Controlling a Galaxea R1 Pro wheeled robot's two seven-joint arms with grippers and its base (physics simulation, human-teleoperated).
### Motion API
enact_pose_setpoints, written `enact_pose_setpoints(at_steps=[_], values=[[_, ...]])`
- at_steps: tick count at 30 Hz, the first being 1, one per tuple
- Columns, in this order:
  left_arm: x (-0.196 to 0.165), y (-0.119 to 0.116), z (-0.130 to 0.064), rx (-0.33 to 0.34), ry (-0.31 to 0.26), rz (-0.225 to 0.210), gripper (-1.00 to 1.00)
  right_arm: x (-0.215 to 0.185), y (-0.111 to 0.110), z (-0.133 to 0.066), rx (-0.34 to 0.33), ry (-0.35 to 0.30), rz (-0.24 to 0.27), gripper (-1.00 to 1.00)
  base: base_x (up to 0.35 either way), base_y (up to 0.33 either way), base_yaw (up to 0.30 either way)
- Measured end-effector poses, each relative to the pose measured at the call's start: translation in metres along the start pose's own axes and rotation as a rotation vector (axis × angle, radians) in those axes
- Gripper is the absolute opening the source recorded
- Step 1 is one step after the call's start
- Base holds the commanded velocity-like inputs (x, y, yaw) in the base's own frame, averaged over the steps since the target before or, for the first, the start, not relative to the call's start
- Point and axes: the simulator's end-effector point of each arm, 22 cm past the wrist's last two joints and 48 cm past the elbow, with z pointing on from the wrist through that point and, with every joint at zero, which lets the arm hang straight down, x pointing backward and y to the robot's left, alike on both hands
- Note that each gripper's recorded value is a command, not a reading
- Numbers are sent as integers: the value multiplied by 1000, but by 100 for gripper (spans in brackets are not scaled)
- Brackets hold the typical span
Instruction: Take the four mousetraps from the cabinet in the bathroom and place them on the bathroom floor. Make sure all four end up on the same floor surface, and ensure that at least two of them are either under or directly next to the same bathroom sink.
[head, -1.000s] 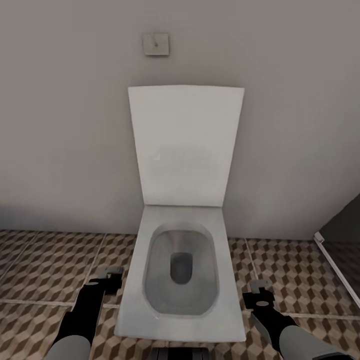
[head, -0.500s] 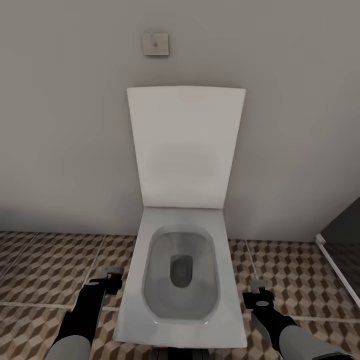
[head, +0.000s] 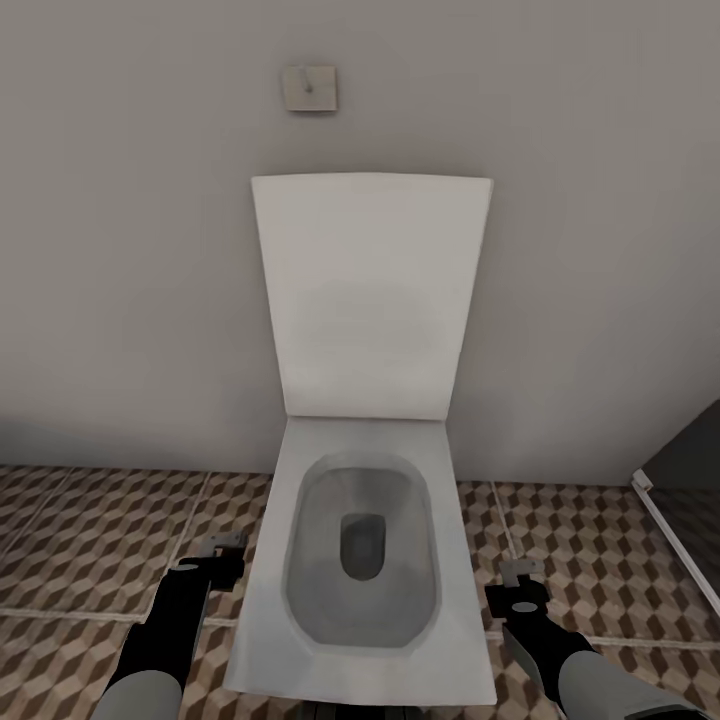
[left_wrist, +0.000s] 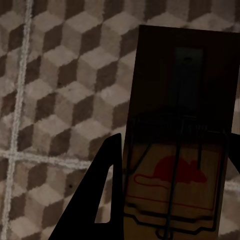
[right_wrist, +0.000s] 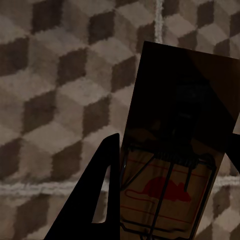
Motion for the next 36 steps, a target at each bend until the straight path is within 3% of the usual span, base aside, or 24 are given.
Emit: enact_pose_setpoints(at_steps=[9, 25, 31, 36], values=[[0, 0, 0, 0, 0, 0, -100, 1, 0, 0, 3, 6, 4, -100, 0, 0, -149], [4, 5, 1, -14, 8, 1, -100, -2, 12, -2, -8, -2, 9, -100, 0, 0, -12], [26, 33, 8, -118, 50, 20, -100, -2, 12, -3, -7, -2, 12, -100, 0, 0, 0], [26, 44, 13, -176, -6, 36, -100, -2, 12, -3, -6, -1, 16, -100, 0, 0, 0]])
